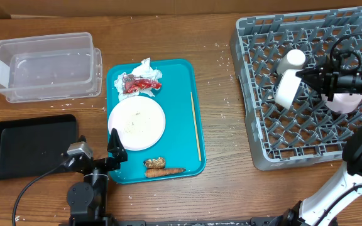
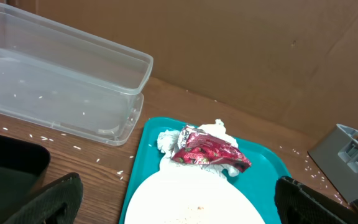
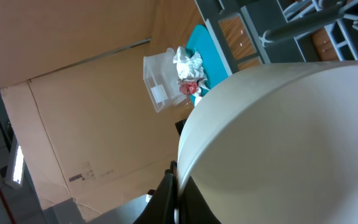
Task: Sort waste into correct bins and load items into the dishwasher
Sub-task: 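Lower the bowl into the rack and open the right gripper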
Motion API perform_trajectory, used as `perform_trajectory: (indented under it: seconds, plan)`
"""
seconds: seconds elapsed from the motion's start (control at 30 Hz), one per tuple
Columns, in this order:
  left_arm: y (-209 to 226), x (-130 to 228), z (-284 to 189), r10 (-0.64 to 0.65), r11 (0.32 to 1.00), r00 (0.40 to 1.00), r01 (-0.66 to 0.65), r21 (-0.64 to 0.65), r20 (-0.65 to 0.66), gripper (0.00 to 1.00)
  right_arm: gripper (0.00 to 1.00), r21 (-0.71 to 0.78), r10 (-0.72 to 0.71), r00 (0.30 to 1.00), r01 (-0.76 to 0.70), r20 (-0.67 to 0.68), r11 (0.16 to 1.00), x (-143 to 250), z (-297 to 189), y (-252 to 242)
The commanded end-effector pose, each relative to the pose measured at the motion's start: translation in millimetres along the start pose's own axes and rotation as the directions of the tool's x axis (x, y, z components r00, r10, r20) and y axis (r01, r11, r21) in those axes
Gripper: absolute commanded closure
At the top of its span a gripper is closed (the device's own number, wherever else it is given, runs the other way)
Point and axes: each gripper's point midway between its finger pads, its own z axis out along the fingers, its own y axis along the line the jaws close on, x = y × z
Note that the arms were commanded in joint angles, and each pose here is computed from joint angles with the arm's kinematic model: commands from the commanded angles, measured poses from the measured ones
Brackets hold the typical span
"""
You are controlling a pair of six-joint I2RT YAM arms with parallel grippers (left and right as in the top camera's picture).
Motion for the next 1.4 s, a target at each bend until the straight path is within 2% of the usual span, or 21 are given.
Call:
perform_trajectory:
  seconds: [0.0, 0.2, 0.47, 0.6, 0.83, 1.1, 1.23, 1.37]
  plan:
    - [-2, 0, 0, -0.014, 1.0, 1.0, 0.014, 0.012, 0.004, 0.0, 0.96, 0.006, -0.019, 1.0, 0.019, -0.017, 1.0, 8, 6, 2]
    - [-2, 0, 0, -0.014, 1.0, 1.0, 0.014, 0.012, 0.004, 0.0, 0.96, 0.004, 0.008, 1.0, -0.008, -0.028, 1.0, 11, 9, -6]
    - [-2, 0, 0, -0.014, 1.0, 1.0, 0.014, 0.012, 0.004, 0.0, 0.96, -0.104, 0.013, 1.0, -0.014, -0.009, 0.994, 8, 8, 13]
    - [-2, 0, 0, -0.014, 1.0, 1.0, 0.014, 0.011, 0.005, 0.0, 0.96, -0.092, 0.013, 1.0, -0.014, -0.011, 0.996, 9, 8, 11]
    - [-2, 0, 0, -0.014, 1.0, 1.0, 0.014, 0.012, 0.004, 0.0, 0.96, 0.079, 0.012, 0.999, -0.01, -0.029, 0.997, 11, 4, -20]
    - [-2, 0, 0, -0.014, 1.0, 1.0, 0.014, 0.012, 0.004, 0.0, 0.85, 0.109, 0.033, 0.998, -0.038, 0.047, 0.993, 1, -27, -25]
    - [-2, 0, 0, -0.014, 1.0, 1.0, 0.014, 0.012, 0.004, 0.0, 0.8, 0.271, 0.049, 0.992, -0.08, 0.12, 0.959, -5, -54, -33]
    - [-2, 0, 0, -0.014, 1.0, 1.0, 0.014, 0.012, 0.004, 0.0, 0.76, 0.504, 0.039, 0.966, -0.167, 0.254, 0.847, -8, -91, -37]
